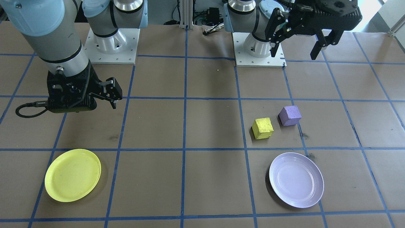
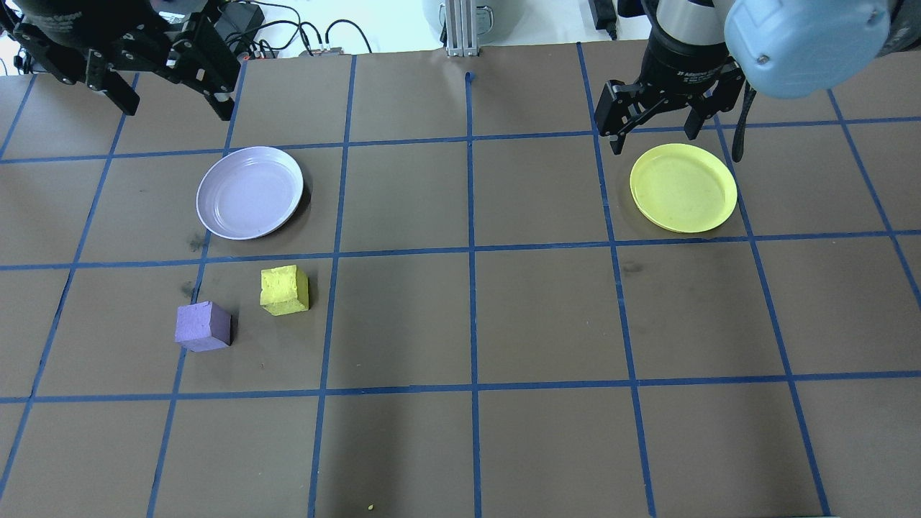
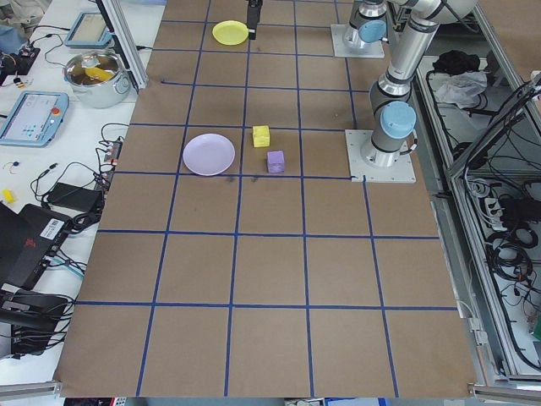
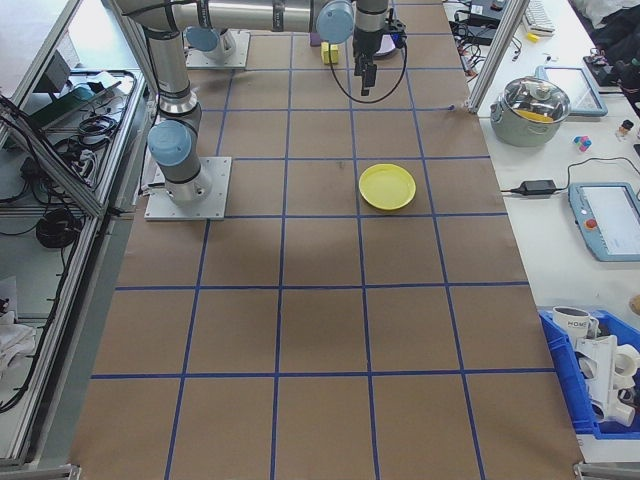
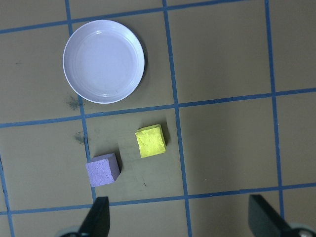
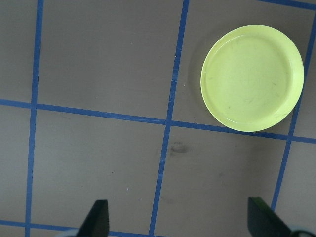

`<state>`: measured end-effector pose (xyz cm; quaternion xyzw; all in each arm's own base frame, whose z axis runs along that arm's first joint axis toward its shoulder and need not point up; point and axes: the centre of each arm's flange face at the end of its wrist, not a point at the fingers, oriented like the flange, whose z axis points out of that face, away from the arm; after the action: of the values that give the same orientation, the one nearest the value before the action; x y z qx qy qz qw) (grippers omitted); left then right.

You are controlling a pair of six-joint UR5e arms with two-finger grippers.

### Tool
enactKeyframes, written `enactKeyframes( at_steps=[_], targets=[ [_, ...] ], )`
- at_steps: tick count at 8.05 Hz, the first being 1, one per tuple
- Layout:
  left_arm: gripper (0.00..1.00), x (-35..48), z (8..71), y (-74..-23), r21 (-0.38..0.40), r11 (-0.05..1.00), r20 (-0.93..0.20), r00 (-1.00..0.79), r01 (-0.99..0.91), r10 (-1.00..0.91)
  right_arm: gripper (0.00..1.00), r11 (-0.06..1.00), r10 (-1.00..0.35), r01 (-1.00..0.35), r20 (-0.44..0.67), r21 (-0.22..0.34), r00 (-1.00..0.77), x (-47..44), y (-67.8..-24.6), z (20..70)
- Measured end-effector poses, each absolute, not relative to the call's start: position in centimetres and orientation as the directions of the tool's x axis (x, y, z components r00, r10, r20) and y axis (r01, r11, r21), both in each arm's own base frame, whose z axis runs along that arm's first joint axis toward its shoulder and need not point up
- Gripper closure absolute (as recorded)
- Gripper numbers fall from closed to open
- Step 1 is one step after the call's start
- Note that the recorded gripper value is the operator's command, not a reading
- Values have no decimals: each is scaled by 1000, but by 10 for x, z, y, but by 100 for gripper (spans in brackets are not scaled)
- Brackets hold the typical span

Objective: Sort blocks by color into plates

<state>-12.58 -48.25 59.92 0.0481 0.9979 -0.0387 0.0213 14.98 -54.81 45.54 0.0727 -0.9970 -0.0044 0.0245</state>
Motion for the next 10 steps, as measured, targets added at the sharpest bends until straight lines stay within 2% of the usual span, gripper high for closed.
enactKeyframes(
  at_steps=[2, 4, 7, 10],
  targets=[
    [0, -79, 565, -488, 8, 996, -67, -994, 89, 89, 0, 990, -143, -143, 50, 13, -988, 150, -548, 455],
    [0, -31, 488, -492, 138, 990, -53, -998, 30, 38, 0, 989, -146, -145, 67, 17, -987, 148, -548, 455],
    [0, 12, 385, -475, 268, 963, -53, -999, -28, -14, 0, 988, -151, -149, 112, 27, -982, 143, -548, 455],
    [0, 63, 317, -476, 396, 912, -16, -994, -107, -109, 0, 988, -152, -150, 115, 25, -982, 143, -548, 456]
  ],
)
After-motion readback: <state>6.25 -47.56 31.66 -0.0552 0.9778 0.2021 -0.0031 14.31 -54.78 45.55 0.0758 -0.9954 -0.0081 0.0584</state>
